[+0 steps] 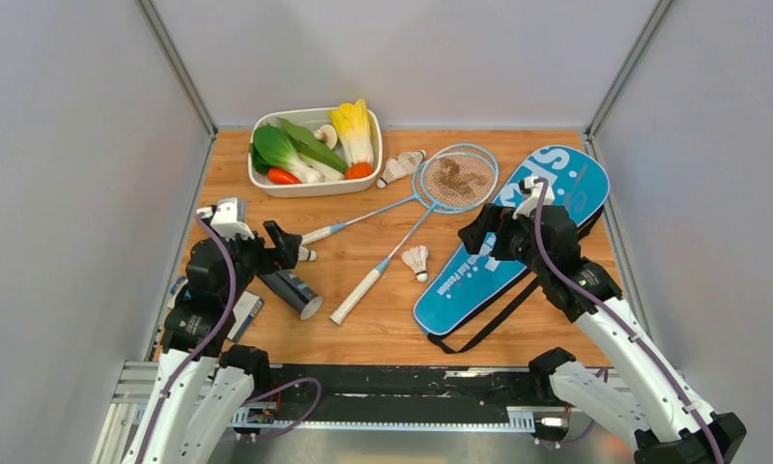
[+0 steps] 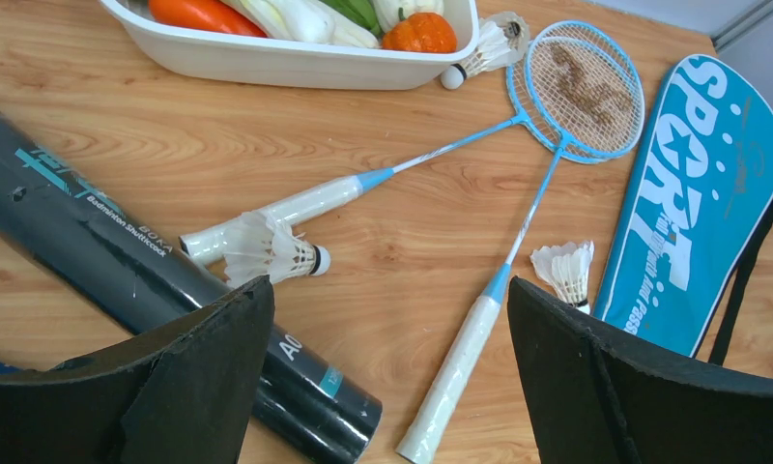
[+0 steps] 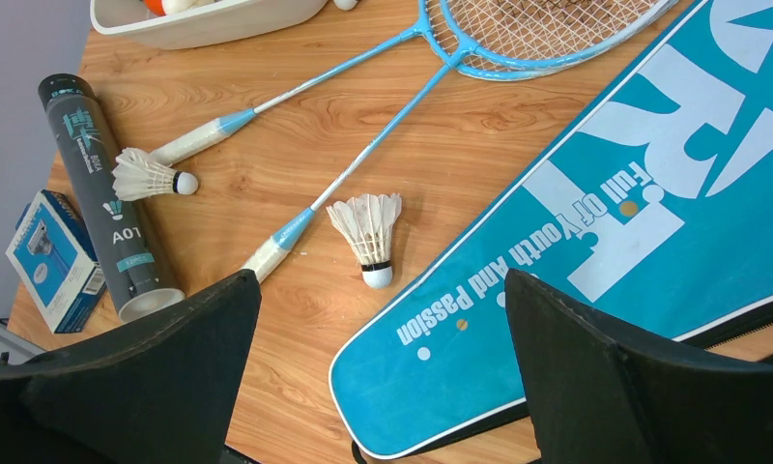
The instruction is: Pack up the badminton gear
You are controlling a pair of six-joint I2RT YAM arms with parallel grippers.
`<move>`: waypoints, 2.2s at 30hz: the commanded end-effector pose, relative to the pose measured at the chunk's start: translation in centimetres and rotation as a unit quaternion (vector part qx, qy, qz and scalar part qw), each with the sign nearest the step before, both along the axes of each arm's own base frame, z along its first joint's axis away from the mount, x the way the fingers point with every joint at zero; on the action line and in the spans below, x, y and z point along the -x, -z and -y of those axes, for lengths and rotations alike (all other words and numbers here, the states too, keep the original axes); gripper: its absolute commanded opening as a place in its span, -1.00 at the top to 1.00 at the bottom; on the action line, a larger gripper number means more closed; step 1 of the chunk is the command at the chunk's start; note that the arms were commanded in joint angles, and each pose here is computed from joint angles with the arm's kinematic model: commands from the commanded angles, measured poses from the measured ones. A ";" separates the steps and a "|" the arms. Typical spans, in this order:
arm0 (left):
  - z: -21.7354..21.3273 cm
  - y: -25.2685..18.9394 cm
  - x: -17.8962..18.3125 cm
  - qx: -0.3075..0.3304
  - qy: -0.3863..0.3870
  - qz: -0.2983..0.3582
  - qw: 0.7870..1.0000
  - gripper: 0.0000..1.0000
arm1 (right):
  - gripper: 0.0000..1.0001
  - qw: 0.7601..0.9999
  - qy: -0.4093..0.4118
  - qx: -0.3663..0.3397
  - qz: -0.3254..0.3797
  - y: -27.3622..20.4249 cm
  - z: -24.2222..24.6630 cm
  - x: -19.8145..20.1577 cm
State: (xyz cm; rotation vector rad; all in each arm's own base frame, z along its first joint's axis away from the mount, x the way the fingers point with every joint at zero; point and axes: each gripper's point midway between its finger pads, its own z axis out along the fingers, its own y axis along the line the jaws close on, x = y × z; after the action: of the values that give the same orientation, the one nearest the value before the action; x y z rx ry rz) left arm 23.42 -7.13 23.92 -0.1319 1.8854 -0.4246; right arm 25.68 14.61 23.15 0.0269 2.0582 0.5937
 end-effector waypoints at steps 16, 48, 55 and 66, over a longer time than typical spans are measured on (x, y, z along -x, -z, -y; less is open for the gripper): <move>-2.8 1.1 0.3 0.035 -0.119 -0.066 0.990 -0.92 | -1.00 0.999 0.001 -0.029 0.028 -2.5 -0.6 -0.6; -2.1 16.7 2.1 0.131 -0.273 -0.331 0.894 -0.77 | -1.00 0.998 -0.048 -0.041 0.027 -1.5 -1.3 1.7; -4.6 15.2 0.7 0.079 -0.316 -0.296 0.898 -0.81 | -1.00 0.997 -0.051 -0.045 0.031 -1.9 -1.4 1.8; -8.0 12.7 -2.9 0.029 -0.360 -0.277 0.891 -0.86 | -1.00 0.997 -0.053 -0.040 0.035 -1.9 -1.3 1.9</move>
State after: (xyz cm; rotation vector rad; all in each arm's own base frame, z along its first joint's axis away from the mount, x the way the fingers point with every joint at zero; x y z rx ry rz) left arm 24.75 -0.58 10.58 -1.0739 2.2121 0.0153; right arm 23.67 15.61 23.53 -0.0332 2.0395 0.7059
